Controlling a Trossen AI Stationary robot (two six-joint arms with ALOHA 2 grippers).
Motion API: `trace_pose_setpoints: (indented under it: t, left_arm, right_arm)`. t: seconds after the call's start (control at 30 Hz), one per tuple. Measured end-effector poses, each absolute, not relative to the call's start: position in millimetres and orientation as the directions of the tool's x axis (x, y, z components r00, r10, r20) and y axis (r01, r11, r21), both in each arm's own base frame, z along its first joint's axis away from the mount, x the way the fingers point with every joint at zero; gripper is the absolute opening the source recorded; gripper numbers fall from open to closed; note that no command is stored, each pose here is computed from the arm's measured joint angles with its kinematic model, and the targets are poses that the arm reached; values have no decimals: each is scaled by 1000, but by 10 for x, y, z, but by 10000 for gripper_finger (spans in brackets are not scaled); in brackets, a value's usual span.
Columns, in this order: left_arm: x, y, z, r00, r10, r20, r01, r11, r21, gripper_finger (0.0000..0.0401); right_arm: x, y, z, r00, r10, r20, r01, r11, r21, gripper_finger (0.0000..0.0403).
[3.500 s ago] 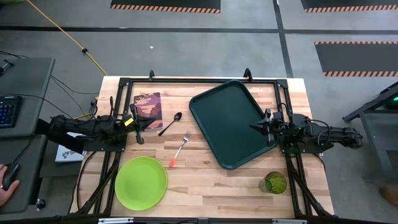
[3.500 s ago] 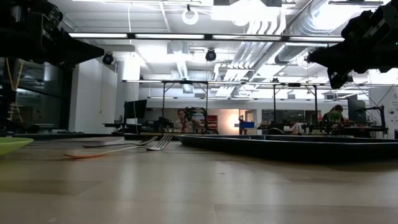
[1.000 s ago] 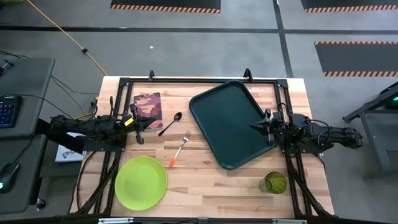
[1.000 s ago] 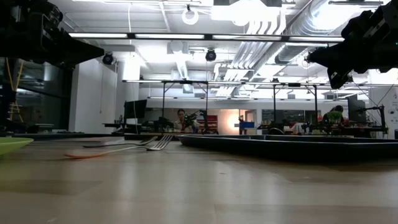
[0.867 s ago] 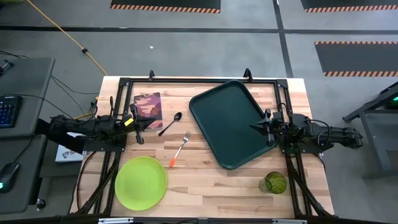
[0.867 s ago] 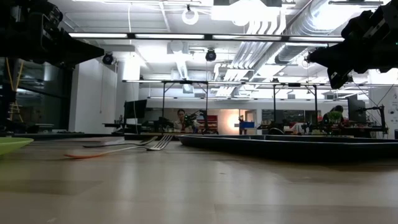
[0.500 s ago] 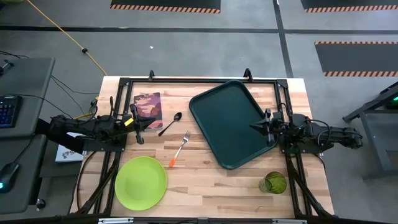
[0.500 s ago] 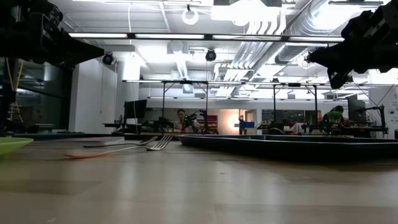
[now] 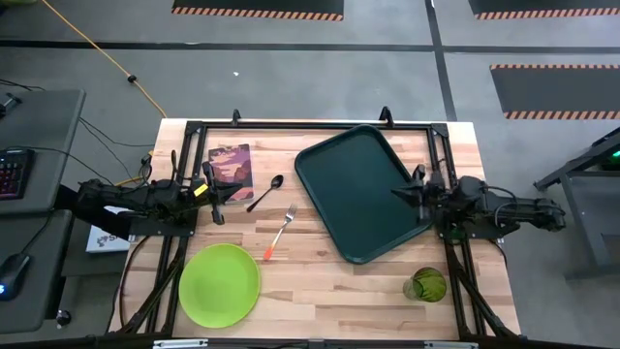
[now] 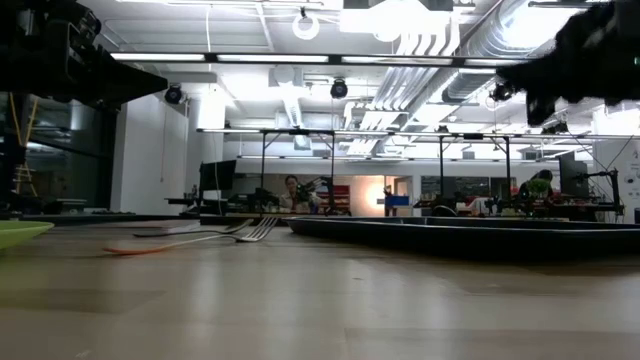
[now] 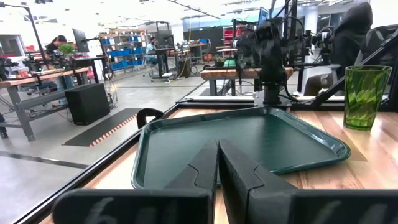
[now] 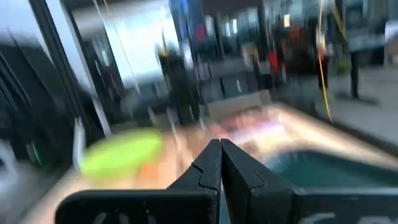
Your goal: Pick and place plate/cup/fork/spoon on tray
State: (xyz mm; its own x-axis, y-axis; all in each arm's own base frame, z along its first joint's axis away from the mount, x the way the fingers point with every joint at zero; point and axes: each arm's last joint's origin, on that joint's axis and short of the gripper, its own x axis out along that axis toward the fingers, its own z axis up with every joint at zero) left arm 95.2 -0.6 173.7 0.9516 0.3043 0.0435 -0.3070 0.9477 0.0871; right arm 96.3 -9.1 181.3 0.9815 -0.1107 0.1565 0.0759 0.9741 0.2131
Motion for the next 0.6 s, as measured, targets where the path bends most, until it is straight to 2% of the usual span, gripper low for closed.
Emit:
trace_pose_setpoints:
  t: [0.23, 0.3, 0.47, 0.53, 0.6]
  left_arm:
    - [951, -6, 1738, 951, 305, 44, -307, 948, 87, 5]
    - [951, -6, 1738, 951, 305, 44, -307, 948, 87, 5]
    - [952, -6, 1737, 951, 305, 43, -307, 948, 87, 5]
    - [951, -6, 1737, 951, 305, 43, -307, 948, 87, 5]
    - [951, -6, 1737, 951, 305, 44, -307, 948, 87, 5]
  right_arm:
    - [833, -102, 2175, 831, -178, 527, 55, 969, 239, 0]
    - [833, -105, 2245, 816, -184, 548, 11, 953, 303, 1]
    - [1027, -84, 2592, 902, -110, 417, -35, 945, 325, 26]
    - [1153, -62, 2797, 955, -65, 290, -32, 948, 316, 48]
    - [1256, -34, 3012, 996, -16, 86, -11, 951, 309, 76]
